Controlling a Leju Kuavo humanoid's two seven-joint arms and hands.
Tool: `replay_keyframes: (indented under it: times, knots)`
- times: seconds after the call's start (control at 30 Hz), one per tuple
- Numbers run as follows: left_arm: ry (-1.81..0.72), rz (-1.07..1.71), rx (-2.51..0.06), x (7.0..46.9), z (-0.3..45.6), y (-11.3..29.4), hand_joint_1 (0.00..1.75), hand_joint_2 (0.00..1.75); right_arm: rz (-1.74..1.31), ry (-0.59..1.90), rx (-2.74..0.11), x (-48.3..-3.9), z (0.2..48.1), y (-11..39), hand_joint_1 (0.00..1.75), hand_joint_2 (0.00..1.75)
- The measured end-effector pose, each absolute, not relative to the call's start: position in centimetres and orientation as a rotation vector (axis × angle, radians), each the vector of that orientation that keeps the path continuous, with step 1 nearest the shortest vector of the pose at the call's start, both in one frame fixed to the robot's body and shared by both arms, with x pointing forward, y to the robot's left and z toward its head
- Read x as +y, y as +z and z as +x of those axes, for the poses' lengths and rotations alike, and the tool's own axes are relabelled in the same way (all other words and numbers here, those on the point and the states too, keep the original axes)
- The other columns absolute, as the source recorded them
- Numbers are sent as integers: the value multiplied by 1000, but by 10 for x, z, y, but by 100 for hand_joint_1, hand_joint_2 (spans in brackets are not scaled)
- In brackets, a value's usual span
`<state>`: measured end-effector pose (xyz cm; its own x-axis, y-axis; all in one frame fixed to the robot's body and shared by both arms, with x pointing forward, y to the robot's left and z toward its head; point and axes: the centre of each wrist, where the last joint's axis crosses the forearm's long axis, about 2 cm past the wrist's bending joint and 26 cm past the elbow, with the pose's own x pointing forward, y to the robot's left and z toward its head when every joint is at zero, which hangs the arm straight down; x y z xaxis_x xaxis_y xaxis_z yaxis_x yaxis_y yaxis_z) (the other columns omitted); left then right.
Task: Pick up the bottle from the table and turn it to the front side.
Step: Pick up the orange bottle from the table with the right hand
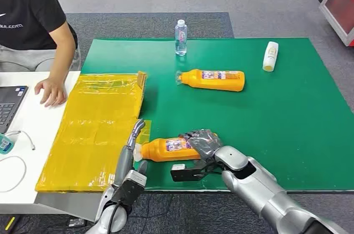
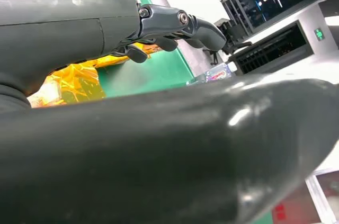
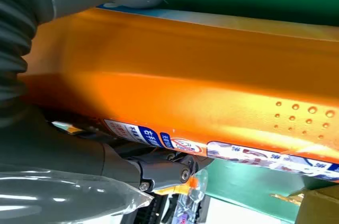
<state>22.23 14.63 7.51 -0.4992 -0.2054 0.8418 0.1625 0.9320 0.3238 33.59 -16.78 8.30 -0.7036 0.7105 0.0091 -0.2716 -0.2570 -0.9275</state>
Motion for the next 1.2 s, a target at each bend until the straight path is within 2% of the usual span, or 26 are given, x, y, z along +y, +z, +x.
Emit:
replay_keyframes:
  times: [0.23, 0.5, 0.9, 1.2]
  knots:
    - [-442, 30, -2056, 147, 223, 75, 0, 0, -531, 1962, -1436, -167, 335, 82, 175, 175]
    - [-289, -55, -2080, 152, 222, 87, 0, 0, -343, 1402, -1760, -166, 289, 71, 175, 175]
    - [-252, -118, -2120, 153, 218, 97, 0, 0, -165, 991, -1905, -162, 270, 82, 175, 175]
    - [-280, -199, -2113, 140, 212, 97, 0, 0, -105, 813, -2011, -149, 263, 93, 175, 175]
